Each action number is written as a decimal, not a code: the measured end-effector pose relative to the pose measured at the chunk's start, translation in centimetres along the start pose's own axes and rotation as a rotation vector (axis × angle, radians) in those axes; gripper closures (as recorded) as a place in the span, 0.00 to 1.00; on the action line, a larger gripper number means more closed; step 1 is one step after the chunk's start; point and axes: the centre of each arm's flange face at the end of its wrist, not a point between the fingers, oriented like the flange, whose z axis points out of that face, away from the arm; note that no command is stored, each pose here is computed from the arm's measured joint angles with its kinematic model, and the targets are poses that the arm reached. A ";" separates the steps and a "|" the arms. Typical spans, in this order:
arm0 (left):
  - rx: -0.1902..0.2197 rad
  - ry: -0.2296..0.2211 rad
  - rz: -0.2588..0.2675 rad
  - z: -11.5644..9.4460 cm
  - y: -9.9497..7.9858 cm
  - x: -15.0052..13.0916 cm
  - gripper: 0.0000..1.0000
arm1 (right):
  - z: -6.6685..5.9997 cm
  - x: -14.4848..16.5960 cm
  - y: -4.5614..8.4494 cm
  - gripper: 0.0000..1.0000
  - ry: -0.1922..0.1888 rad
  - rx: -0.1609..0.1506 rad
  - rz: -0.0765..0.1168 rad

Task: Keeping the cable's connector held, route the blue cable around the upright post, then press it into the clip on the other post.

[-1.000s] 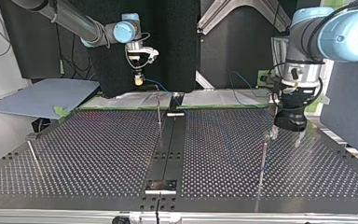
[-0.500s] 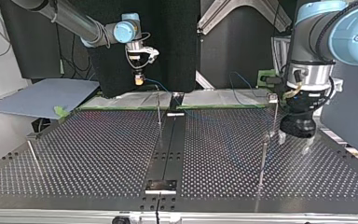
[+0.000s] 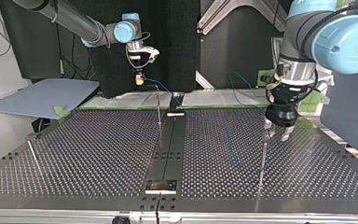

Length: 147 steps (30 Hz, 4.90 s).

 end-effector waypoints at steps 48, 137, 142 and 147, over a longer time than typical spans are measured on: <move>-0.226 0.035 0.343 -1.1 1.6 0.7 0.00 | 0.0 0.0 -0.3 1.00 0.002 0.005 0.000; -0.183 0.049 0.898 18.9 -1.6 15.5 0.00 | 0.1 0.0 -0.2 1.00 -0.002 0.025 0.007; -0.201 0.081 0.941 19.6 -0.9 17.5 0.00 | 0.1 0.0 -0.2 1.00 -0.002 0.025 0.007; -0.220 0.086 0.963 20.2 -0.6 19.1 0.00 | 0.1 0.0 -0.2 1.00 -0.002 0.025 0.007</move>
